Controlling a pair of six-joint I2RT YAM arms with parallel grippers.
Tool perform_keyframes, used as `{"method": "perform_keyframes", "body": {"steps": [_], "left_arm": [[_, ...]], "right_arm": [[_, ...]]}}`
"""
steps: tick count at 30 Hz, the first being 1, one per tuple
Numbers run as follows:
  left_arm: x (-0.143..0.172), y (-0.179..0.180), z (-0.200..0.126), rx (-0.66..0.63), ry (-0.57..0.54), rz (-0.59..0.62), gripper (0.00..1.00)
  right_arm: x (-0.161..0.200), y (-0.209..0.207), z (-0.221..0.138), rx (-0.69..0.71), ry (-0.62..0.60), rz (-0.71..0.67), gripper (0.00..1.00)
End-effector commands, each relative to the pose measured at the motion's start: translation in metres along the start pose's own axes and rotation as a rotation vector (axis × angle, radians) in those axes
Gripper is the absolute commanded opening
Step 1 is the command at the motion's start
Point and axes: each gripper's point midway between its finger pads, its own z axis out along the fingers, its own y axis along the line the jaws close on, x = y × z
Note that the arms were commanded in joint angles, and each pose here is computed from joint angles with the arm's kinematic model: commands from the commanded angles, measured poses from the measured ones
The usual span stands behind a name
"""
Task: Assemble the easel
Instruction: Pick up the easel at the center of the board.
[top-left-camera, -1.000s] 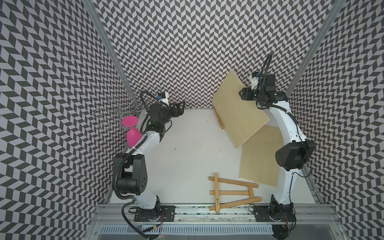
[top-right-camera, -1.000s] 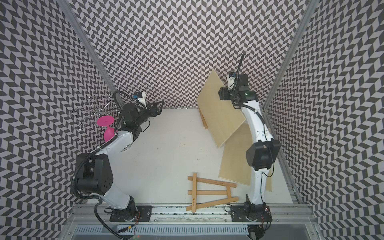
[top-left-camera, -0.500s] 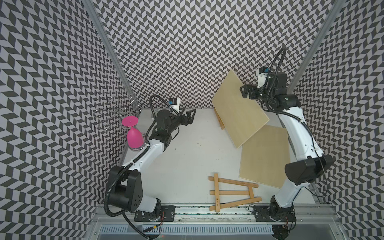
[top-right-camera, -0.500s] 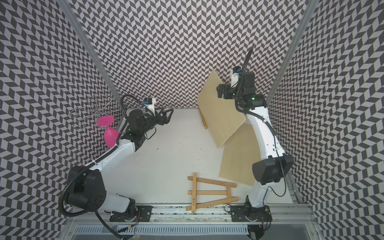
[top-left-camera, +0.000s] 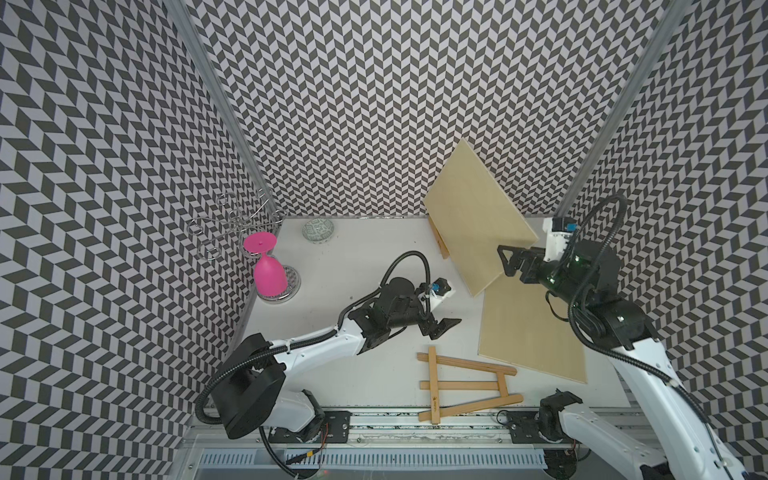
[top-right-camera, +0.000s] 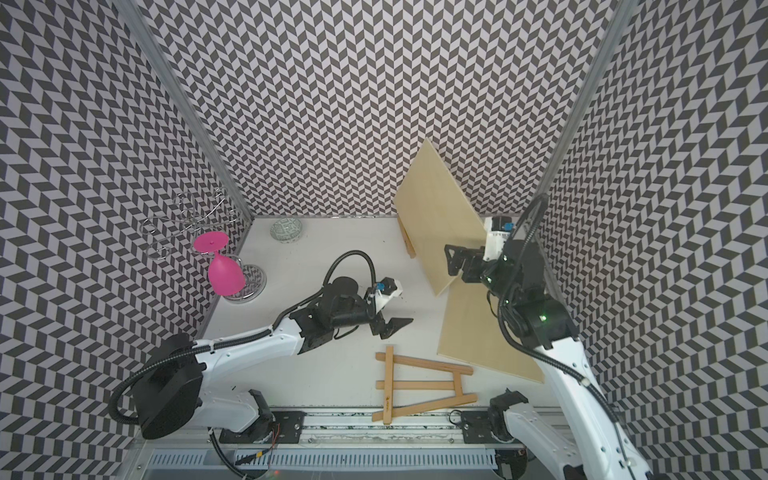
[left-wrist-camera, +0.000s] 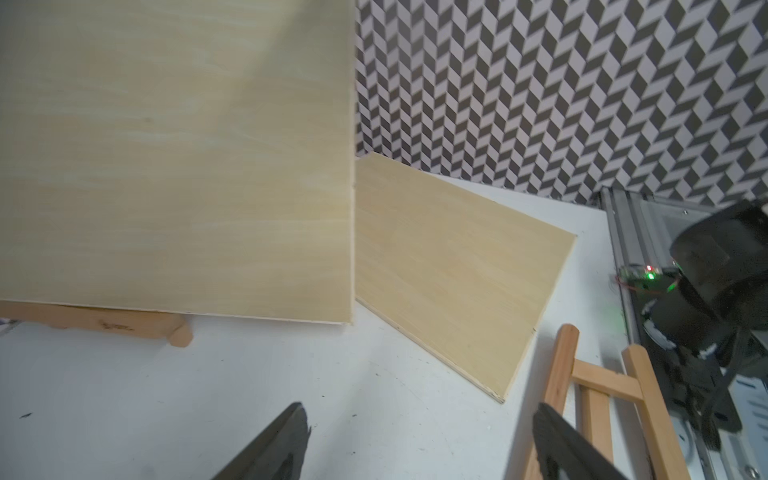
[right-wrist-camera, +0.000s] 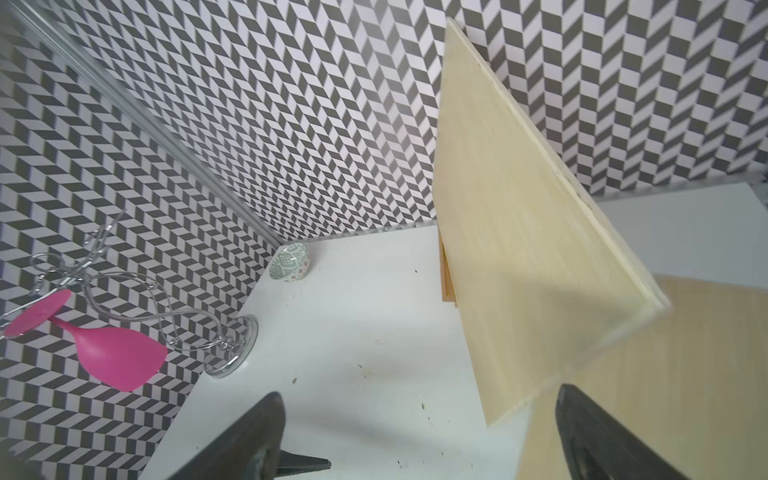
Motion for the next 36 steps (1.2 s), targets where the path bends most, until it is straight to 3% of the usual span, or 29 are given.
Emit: {"method": "perform_keyframes", "body": {"steps": [1,8,13,20,30,36], "left_arm": [[0.037,-0.017,0.017,0.046,0.135,0.084,0.86],[0.069,-0.035,0.053,0.090,0.287,0.148,0.85],[0.096,-0.049,0.074,0.122,0.406,0.200,0.84],[0.115,-0.078,0.084,0.253,0.449,0.239,0.81],[0.125,-0.103,0.074,0.333,0.452,0.258,0.80],[0.140,-0.091,0.082,0.279,0.528,0.271,0.74]], "right_arm": [[0.027,-0.029,-0.013,0.113,0.006,0.065,0.99],[0.082,-0.061,-0.020,0.206,0.070,0.146,0.99],[0.090,-0.063,-0.021,0.205,0.061,0.222,0.99],[0.119,-0.076,-0.008,0.229,0.104,0.249,0.99],[0.123,-0.085,-0.004,0.261,0.080,0.279,0.99],[0.122,-0.084,-0.003,0.247,0.063,0.283,0.99]]}}
